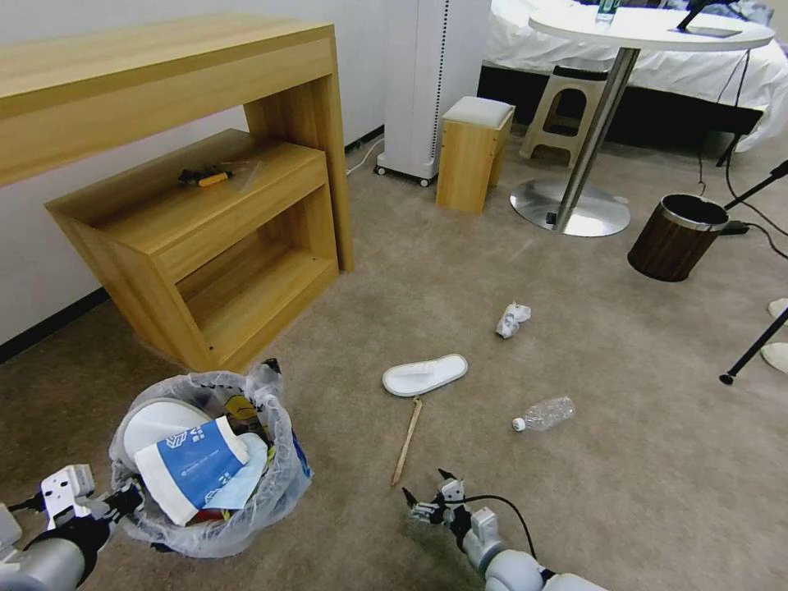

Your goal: Pick up the trash bin and place the garbage on the floor into it.

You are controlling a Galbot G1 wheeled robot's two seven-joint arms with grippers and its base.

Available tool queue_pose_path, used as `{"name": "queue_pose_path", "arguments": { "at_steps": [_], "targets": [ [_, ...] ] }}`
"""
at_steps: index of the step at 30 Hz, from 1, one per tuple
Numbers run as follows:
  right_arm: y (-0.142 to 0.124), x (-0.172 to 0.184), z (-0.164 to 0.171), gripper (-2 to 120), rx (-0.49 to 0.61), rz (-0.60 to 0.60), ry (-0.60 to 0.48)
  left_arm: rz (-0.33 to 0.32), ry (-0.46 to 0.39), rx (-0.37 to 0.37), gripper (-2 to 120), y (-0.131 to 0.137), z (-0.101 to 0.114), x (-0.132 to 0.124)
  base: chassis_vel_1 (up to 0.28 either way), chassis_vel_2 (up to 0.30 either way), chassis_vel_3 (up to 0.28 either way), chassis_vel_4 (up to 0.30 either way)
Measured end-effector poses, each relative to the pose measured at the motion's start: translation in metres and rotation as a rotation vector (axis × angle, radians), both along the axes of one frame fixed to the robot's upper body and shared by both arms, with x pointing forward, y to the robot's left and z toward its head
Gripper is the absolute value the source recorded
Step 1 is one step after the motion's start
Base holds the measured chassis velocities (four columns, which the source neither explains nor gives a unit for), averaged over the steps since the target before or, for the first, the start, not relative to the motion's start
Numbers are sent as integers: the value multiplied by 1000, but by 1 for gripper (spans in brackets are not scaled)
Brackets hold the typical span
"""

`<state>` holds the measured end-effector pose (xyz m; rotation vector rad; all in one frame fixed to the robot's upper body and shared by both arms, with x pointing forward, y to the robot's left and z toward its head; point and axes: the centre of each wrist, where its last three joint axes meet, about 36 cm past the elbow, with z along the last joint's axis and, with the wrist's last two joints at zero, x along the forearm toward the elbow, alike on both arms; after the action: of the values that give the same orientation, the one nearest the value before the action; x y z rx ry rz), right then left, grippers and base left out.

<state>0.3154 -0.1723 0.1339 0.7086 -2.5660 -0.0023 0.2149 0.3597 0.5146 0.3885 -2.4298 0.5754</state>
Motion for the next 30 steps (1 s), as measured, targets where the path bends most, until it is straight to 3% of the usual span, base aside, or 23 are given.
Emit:
{"name": "queue_pose_path", "arguments": {
  "at_steps": [3,10,30],
  "targets": [
    [19,3,1,100,22,3,2,-1,-3,1,0,-1,0,0,0,0,0,0],
    [32,2,-7,100,15,2,11,-5,-9,1,0,-2,2,0,0,0,0,0],
    [48,2,-14,100,10,-23,11,-22,-16,-5,0,-6,5,0,0,0,0,0]
  ]
}}
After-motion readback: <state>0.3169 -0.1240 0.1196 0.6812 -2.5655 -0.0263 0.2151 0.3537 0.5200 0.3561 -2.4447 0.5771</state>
